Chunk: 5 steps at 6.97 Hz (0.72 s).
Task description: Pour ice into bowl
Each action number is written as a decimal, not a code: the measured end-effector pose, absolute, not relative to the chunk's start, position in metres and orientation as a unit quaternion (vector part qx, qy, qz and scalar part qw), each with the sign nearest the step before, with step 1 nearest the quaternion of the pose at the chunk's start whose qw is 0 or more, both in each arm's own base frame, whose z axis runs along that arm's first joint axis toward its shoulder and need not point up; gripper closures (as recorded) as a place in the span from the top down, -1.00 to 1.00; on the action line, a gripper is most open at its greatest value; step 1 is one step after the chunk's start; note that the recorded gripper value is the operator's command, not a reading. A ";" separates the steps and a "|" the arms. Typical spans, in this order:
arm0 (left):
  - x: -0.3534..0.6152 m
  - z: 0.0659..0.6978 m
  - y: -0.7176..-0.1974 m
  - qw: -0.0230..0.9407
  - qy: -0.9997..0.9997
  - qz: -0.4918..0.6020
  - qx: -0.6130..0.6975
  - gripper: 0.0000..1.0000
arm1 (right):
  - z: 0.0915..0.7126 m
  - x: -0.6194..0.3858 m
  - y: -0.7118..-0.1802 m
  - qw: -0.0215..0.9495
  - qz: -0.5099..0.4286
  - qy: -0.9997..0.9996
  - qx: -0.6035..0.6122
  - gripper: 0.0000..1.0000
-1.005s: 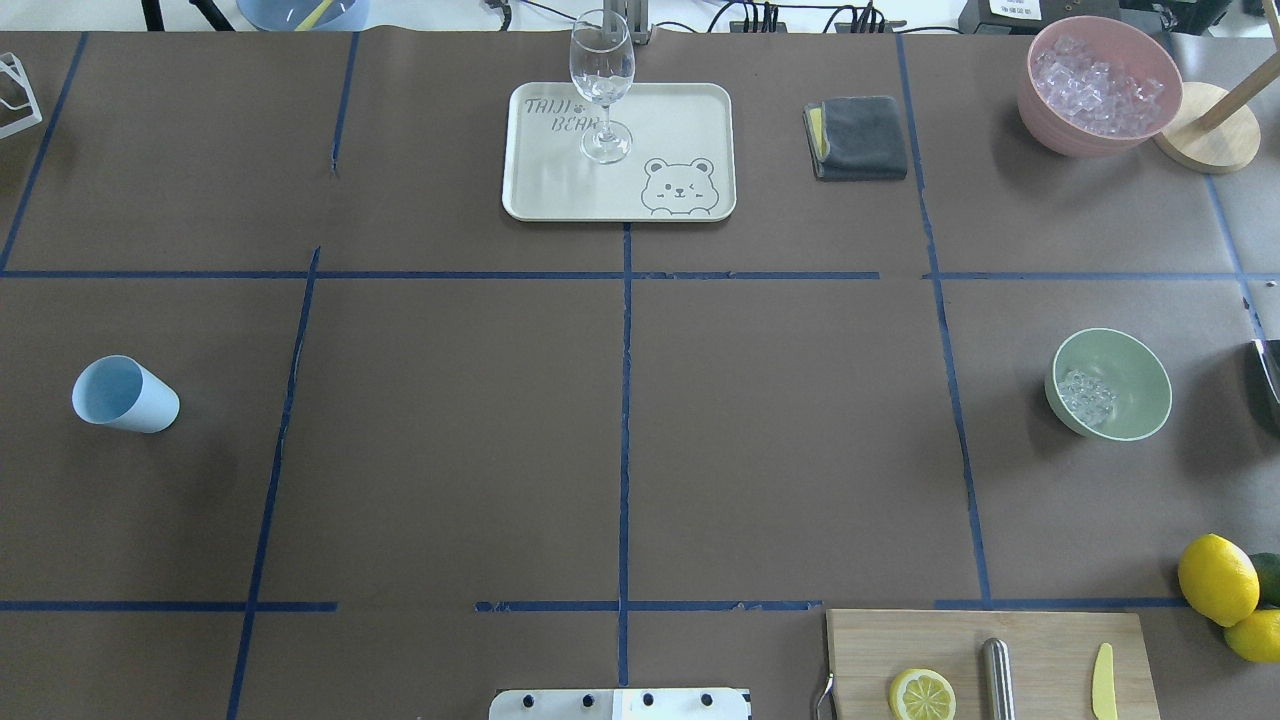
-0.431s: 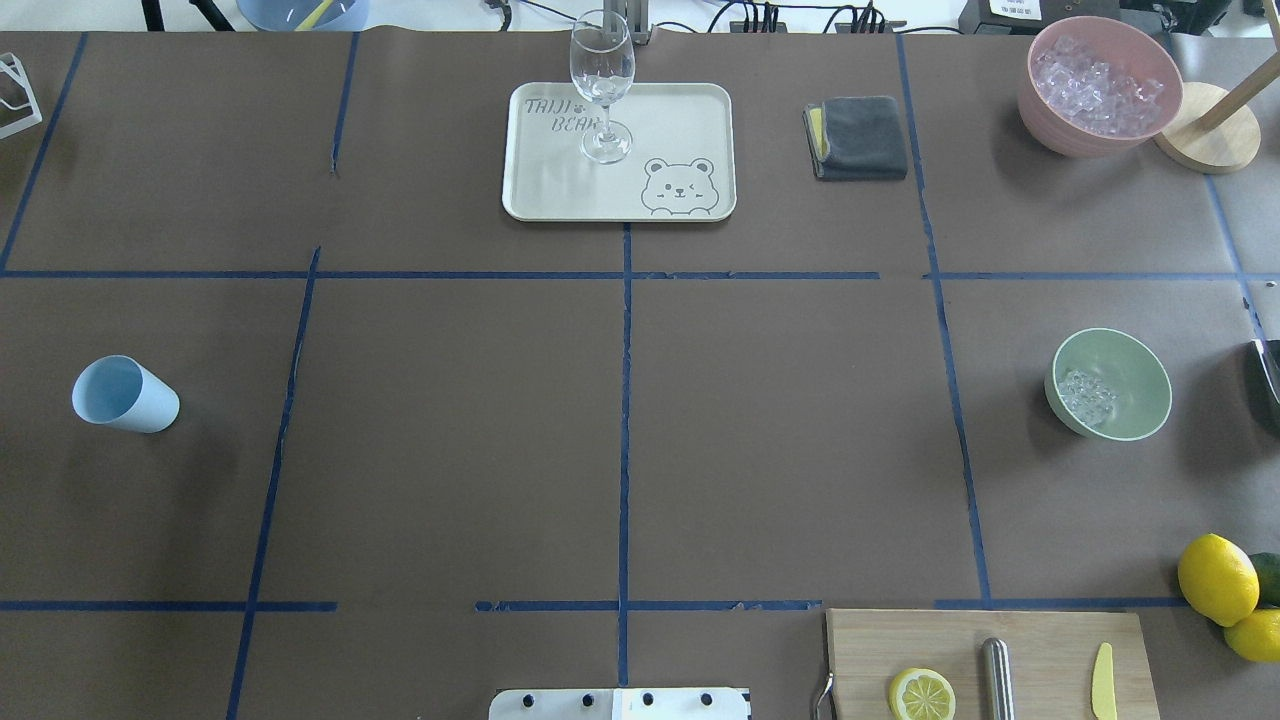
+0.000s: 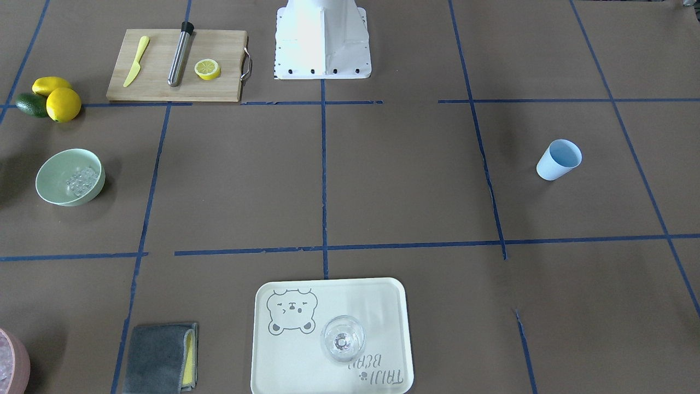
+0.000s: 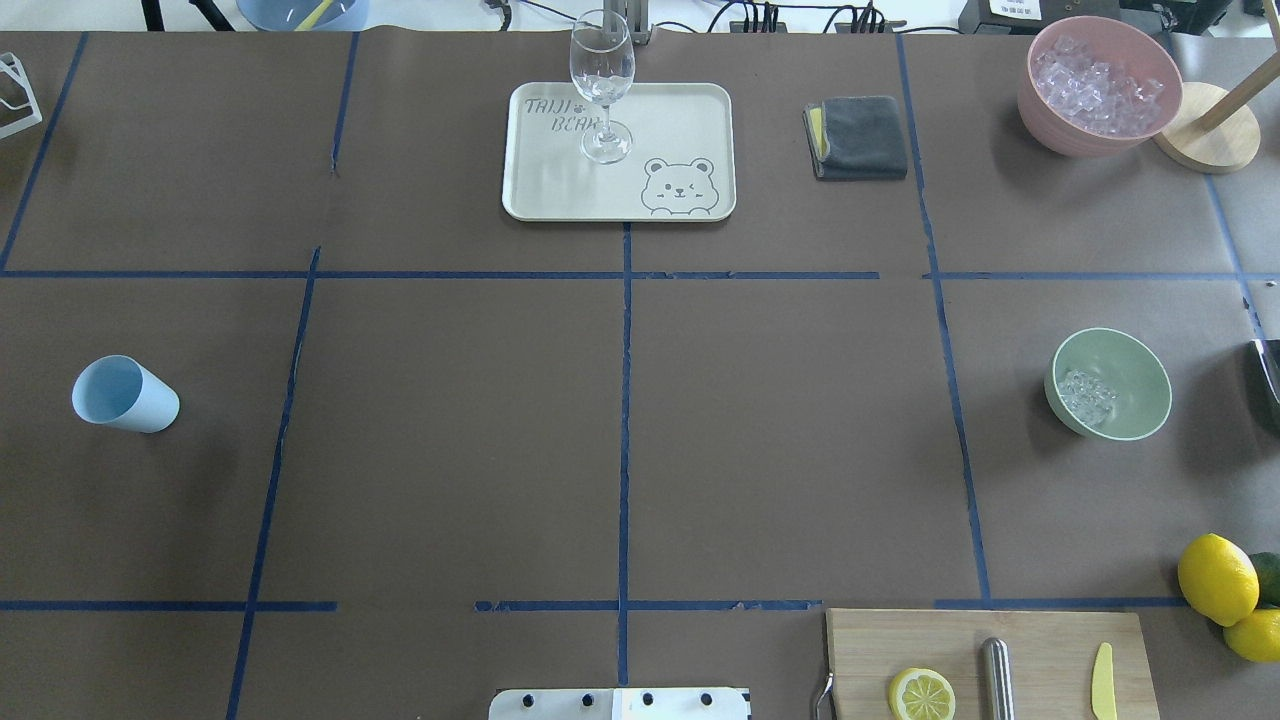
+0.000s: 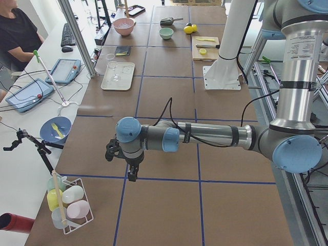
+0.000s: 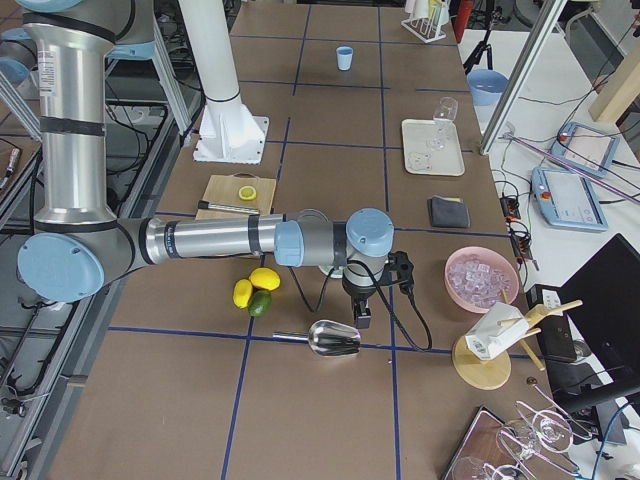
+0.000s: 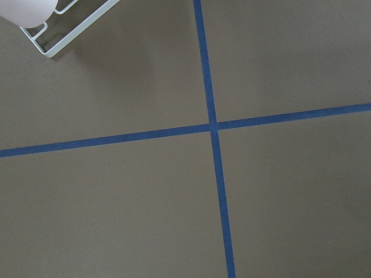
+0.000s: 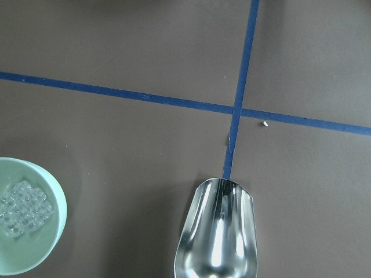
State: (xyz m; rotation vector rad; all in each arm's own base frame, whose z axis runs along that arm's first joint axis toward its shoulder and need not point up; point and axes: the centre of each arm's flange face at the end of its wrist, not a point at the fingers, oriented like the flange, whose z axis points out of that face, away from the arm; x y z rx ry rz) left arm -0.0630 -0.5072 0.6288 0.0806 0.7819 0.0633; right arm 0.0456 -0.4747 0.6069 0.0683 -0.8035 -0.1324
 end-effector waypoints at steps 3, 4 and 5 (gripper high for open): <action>-0.065 0.630 -0.509 0.923 0.381 0.032 0.043 1.00 | 0.603 0.046 -0.476 0.915 -0.064 -0.397 0.036 1.00; -0.065 0.632 -0.508 0.923 0.381 0.033 0.047 1.00 | 0.605 0.047 -0.475 0.915 -0.063 -0.397 0.035 1.00; -0.065 0.632 -0.508 0.923 0.381 0.034 0.049 1.00 | 0.614 0.052 -0.471 0.915 -0.056 -0.397 0.030 1.00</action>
